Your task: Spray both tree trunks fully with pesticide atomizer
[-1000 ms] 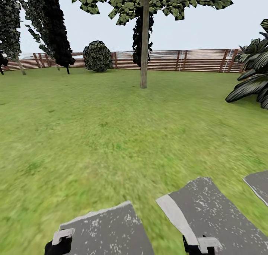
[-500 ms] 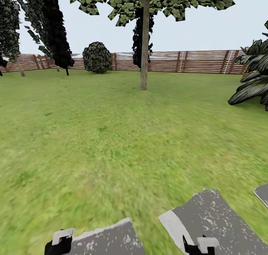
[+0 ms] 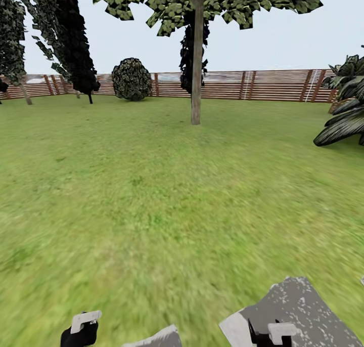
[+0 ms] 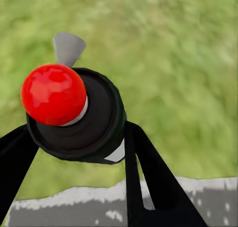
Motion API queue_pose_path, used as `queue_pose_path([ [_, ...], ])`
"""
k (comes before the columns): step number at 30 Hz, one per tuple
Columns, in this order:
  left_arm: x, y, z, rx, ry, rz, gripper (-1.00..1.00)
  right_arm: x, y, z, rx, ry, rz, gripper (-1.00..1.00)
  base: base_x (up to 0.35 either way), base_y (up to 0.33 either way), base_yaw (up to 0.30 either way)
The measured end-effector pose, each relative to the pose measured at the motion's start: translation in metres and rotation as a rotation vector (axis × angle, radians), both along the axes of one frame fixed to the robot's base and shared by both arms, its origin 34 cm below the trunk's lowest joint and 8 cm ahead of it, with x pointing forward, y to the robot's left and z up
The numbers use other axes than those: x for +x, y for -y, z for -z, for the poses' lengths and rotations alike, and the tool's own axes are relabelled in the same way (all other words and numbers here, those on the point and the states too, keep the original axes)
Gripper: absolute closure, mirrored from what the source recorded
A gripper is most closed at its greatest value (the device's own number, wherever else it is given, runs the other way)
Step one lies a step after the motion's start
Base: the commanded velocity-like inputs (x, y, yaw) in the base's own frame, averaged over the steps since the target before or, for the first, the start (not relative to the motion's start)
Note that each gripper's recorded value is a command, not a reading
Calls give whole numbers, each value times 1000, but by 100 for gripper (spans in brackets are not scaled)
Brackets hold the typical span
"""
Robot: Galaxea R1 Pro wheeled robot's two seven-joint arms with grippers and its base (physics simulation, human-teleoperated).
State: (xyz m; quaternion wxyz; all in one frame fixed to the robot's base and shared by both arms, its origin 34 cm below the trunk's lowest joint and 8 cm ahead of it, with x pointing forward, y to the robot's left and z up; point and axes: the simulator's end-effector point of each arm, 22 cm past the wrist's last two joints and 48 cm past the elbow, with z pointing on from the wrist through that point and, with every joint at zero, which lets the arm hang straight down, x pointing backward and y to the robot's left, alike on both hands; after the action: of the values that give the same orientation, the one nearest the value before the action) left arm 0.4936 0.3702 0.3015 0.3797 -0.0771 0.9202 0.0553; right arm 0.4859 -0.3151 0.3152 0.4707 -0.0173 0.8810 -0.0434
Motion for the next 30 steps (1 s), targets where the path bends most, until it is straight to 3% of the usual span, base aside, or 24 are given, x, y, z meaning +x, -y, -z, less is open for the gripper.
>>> queue_pose_path([
  [21,-1,-1,0,1,-1,-1,100,0,0,0,1,1,0,-100,339,0,-2],
  [30,-1,-1,0,1,-1,0,100,0,-1,0,2,0,0,-100,339,0,-191],
])
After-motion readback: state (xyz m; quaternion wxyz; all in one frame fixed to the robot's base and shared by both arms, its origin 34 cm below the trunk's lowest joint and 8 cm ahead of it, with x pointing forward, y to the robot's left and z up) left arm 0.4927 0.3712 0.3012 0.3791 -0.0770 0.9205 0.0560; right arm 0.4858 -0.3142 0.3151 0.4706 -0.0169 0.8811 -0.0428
